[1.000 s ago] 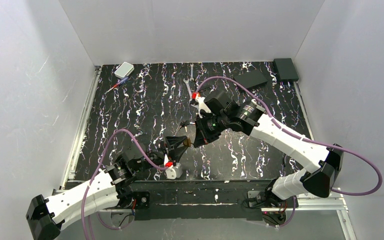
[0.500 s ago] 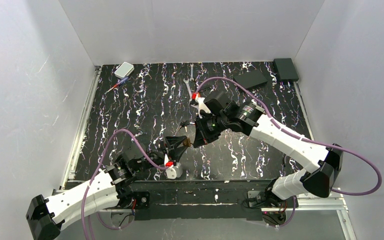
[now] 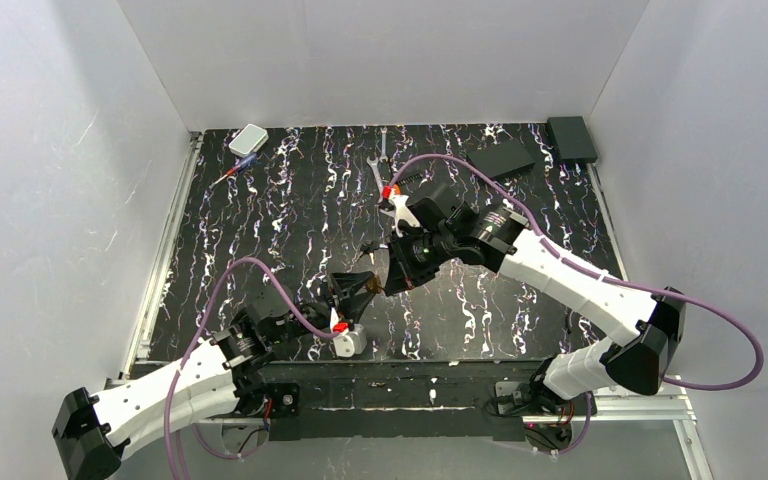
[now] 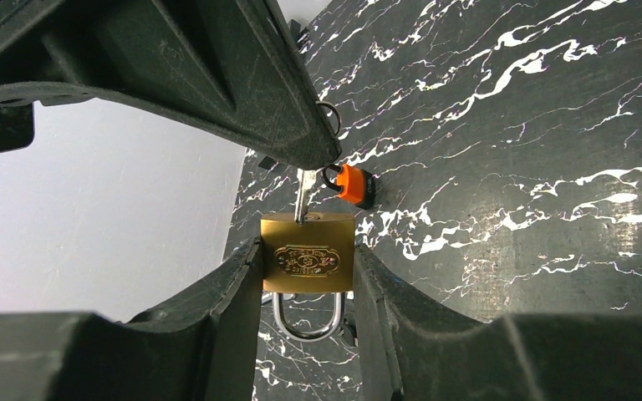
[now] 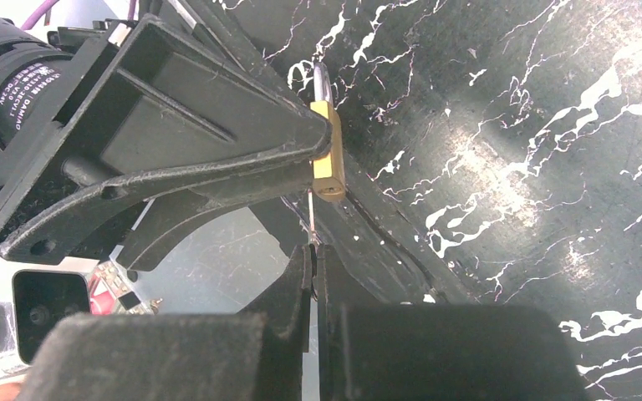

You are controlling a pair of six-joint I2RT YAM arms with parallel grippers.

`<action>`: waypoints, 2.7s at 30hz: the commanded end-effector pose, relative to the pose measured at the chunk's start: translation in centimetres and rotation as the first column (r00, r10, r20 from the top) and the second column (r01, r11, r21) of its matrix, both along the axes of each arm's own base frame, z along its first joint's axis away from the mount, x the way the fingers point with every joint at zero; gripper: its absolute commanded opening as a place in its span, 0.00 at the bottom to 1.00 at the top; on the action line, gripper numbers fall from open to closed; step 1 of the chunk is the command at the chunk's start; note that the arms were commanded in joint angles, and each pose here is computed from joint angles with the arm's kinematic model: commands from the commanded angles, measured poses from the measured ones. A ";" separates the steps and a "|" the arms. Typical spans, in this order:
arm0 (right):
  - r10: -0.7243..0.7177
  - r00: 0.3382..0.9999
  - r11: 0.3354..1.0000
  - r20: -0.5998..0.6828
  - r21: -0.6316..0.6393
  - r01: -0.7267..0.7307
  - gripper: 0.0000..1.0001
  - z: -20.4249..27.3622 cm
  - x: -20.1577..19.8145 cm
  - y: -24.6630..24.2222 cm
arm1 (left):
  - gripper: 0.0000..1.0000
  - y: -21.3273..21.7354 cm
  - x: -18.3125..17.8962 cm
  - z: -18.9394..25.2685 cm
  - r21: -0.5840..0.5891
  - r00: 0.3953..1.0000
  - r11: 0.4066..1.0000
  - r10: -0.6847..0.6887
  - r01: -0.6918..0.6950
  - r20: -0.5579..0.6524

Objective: Unlock with the key

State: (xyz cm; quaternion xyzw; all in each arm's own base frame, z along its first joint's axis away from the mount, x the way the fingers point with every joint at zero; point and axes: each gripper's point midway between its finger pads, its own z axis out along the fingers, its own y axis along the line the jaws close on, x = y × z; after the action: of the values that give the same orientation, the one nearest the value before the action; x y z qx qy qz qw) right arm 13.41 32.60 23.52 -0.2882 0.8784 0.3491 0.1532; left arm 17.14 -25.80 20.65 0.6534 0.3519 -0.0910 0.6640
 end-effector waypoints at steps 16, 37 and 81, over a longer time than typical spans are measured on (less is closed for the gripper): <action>-0.004 0.999 1.000 0.045 -0.013 0.004 0.01 0.3 0.3 -0.5 | 0.00 -0.2 0.0 3.8 -0.073 0.998 0.997 -0.002 0.007 0.068; -0.006 0.999 1.000 0.045 0.008 0.006 0.01 1.3 0.0 -0.7 | 0.00 -0.1 0.1 3.9 -0.078 0.997 0.997 0.005 0.001 0.071; -0.006 0.995 1.000 0.103 -0.005 0.007 0.01 1.0 1.8 0.5 | 0.00 -0.6 -1.8 3.8 -0.082 0.993 0.992 -0.092 0.098 0.080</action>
State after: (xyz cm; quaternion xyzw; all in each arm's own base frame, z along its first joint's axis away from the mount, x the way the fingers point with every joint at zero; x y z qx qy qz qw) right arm 13.99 32.40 23.10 -0.2963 0.8809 0.3290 0.1672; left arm 16.51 -25.72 21.09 0.6543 0.3416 -0.0971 0.6677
